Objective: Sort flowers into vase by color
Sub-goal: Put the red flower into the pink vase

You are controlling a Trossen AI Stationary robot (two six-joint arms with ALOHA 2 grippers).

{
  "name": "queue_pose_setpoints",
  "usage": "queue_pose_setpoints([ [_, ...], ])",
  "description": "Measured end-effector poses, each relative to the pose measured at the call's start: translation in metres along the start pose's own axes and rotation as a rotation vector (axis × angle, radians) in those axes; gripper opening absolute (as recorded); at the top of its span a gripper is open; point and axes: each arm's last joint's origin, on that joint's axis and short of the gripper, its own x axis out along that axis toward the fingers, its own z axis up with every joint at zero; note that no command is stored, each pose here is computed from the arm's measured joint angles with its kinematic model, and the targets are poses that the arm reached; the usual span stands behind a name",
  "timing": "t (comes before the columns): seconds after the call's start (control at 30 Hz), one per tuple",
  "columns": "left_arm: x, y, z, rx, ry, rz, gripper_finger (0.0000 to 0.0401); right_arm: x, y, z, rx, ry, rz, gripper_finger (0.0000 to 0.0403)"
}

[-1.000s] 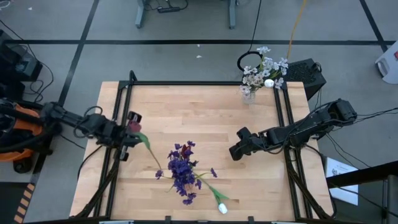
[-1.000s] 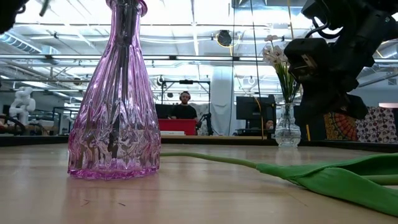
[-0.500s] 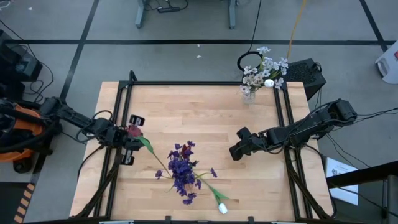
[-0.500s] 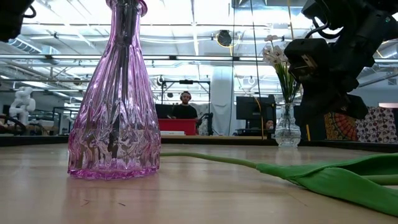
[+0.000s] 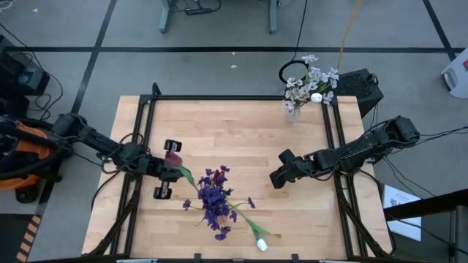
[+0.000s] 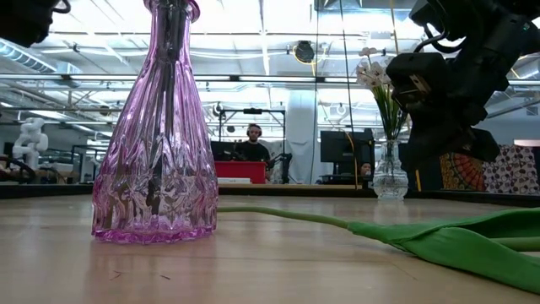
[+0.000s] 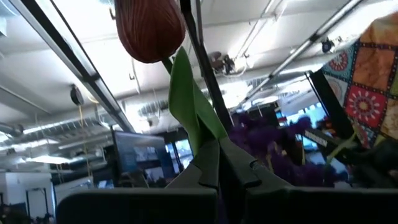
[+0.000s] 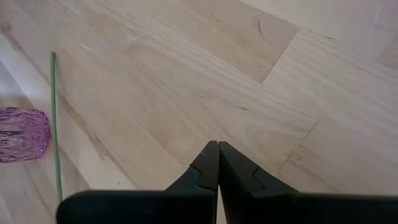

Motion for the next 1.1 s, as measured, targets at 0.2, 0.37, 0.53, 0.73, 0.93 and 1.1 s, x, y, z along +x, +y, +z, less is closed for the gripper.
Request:
queue_pose_setpoints([
  [0.2, 0.009, -0.003, -0.010, -0.001, 0.001, -0.002, 0.0000, 0.000, 0.000, 0.000, -0.009, 0.001, 0.000, 0.0000],
  [0.37, 0.012, -0.004, -0.013, 0.003, -0.044, 0.011, 0.0000, 0.000, 0.000, 0.000, -0.021, 0.003, 0.001, 0.0000],
  [0.53, 0.012, -0.004, -0.013, -0.002, -0.056, 0.013, 0.0000, 0.000, 0.000, 0.000, -0.028, 0.007, -0.001, 0.0000],
  [0.73, 0.009, -0.003, -0.012, -0.005, -0.032, 0.025, 0.0000, 0.000, 0.001, -0.002, 0.082, 0.076, 0.029, 0.0000],
  [0.93, -0.002, -0.002, -0.013, -0.065, 0.065, 0.064, 0.0000, -0.009, 0.021, -0.015, -0.025, 0.029, 0.116, 0.0000],
  [1.1, -0.024, 0.000, -0.006, -0.058, 0.079, 0.095, 0.0000, -0.027, 0.058, -0.037, -0.141, -0.087, 0.088, 0.0000],
])
